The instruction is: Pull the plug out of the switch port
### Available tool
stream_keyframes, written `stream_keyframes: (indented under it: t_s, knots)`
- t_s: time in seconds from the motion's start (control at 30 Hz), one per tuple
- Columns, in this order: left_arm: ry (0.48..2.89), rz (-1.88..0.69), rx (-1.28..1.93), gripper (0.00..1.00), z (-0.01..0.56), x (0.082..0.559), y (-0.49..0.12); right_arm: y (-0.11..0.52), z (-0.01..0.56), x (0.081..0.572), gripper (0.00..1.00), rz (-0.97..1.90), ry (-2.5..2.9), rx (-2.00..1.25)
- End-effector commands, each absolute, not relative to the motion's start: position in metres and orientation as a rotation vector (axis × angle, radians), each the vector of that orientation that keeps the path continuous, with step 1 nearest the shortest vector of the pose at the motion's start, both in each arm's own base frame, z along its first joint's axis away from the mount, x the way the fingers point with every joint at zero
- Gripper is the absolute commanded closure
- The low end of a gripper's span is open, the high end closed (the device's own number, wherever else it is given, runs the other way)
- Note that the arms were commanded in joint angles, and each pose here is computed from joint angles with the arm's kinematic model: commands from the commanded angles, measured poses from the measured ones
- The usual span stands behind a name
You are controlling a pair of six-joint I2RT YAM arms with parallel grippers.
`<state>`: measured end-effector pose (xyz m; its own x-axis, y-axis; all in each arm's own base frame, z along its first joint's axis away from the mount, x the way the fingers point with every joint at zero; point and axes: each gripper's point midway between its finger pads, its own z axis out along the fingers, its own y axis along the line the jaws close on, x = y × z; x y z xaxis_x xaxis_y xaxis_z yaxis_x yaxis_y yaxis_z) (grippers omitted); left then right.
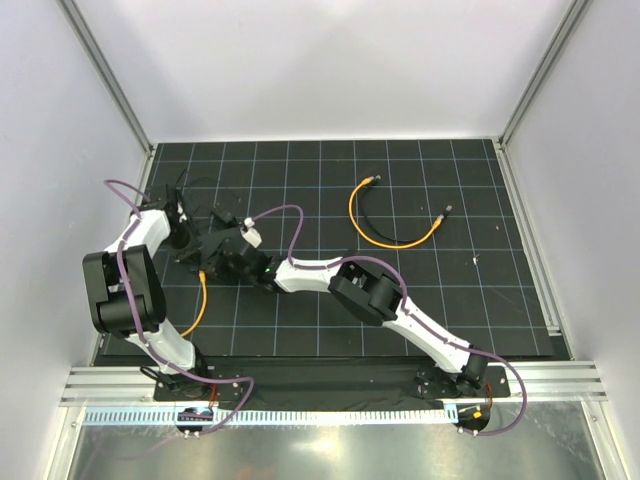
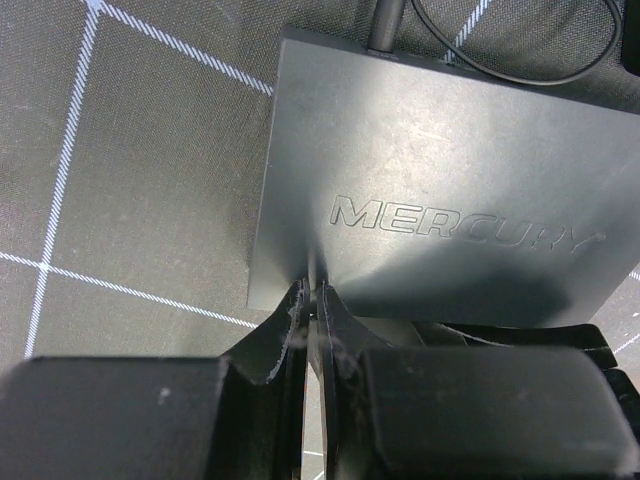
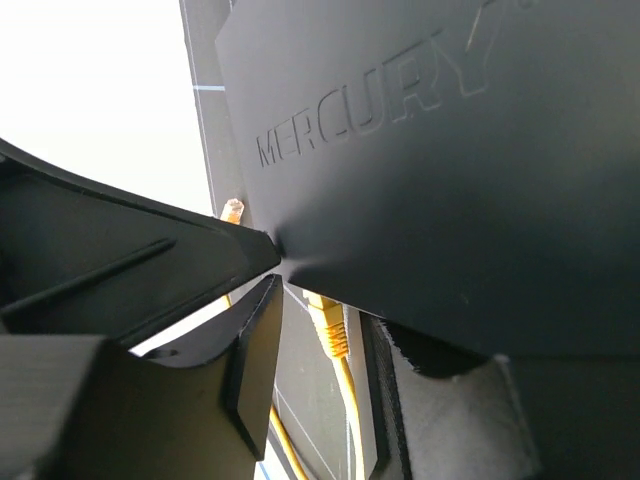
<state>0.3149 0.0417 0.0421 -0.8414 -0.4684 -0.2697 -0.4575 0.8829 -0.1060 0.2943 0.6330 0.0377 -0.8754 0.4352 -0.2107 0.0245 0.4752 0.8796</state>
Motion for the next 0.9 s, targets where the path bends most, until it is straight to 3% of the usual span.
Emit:
stream_keyframes:
  t_s: [0.0,0.57,0.87]
  knots:
    - [2.787,-0.038,-0.67,0.89,0.04,0.311,0.041,0.619,-0.002,0.301,0.6,1.204,2.39,0.426]
    - [2.789,-0.035,-0.667,0.9,0.039,0.313,0.041,0.615,-0.01,0.293,0.57,1.186,2.418,0.305]
    - [2.79,-0.038,-0.671,0.9,0.039,0.312,0.041,0.612,-0.018,0.289,0.66,1.161,2.451,0.314]
